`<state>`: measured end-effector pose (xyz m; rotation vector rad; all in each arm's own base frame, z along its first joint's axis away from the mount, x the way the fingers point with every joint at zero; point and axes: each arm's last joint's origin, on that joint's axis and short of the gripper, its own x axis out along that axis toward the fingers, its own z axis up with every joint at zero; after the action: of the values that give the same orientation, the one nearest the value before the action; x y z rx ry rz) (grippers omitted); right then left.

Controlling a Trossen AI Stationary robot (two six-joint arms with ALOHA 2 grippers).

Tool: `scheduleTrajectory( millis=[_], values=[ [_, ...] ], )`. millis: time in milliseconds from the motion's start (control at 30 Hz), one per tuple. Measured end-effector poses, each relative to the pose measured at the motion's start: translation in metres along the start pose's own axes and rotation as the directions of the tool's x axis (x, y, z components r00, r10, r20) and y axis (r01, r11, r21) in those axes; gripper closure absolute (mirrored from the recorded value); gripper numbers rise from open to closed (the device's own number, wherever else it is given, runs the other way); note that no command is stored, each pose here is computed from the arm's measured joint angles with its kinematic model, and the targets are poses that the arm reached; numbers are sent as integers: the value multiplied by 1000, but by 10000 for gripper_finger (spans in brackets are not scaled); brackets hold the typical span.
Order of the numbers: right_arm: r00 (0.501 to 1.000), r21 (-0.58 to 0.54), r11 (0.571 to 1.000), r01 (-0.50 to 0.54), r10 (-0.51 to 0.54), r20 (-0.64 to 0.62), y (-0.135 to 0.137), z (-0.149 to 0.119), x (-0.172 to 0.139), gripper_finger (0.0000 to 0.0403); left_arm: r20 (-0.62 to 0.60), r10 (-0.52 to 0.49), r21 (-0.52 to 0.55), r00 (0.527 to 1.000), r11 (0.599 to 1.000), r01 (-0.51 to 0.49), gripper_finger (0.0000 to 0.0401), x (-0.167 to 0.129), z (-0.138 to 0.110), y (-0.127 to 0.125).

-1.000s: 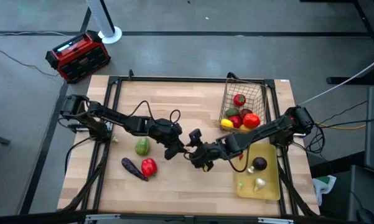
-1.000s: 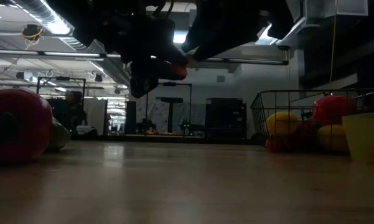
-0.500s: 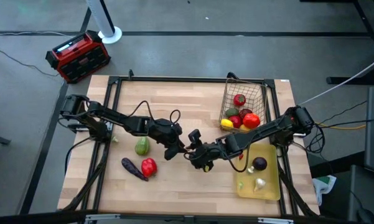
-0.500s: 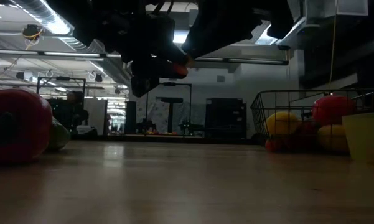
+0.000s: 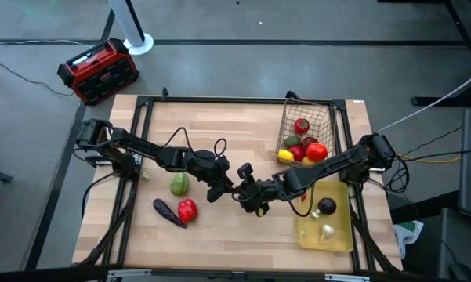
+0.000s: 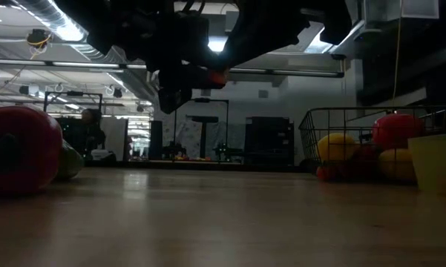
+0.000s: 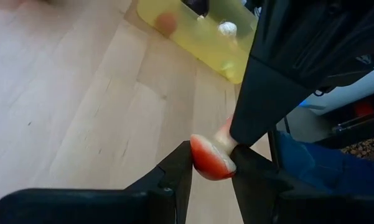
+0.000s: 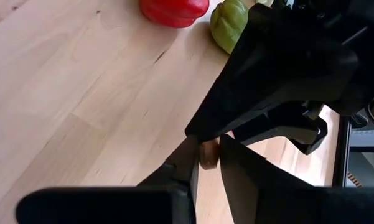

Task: Sort produce into baskets
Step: Put the red mushroom into the yellow bin

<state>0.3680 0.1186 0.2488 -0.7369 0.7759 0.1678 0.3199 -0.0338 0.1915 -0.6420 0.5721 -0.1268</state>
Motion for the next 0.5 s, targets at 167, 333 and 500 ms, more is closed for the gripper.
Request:
scheduleTrajectory(
  millis=[167,333,500],
  values=[
    [1000,0,1000,-2,2,1,0,0,0,349,0,-1,0,1000,1000,1,301,0,0,0],
    [1000,0,1000,-2,2,1,0,0,0,388,0,-2,0,1000,1000,2,301,0,0,0],
    [1000,1,1000,-11,11,6,0,0,0,390,1,-3,30,1000,1000,3,298,0,0,0]
  ],
)
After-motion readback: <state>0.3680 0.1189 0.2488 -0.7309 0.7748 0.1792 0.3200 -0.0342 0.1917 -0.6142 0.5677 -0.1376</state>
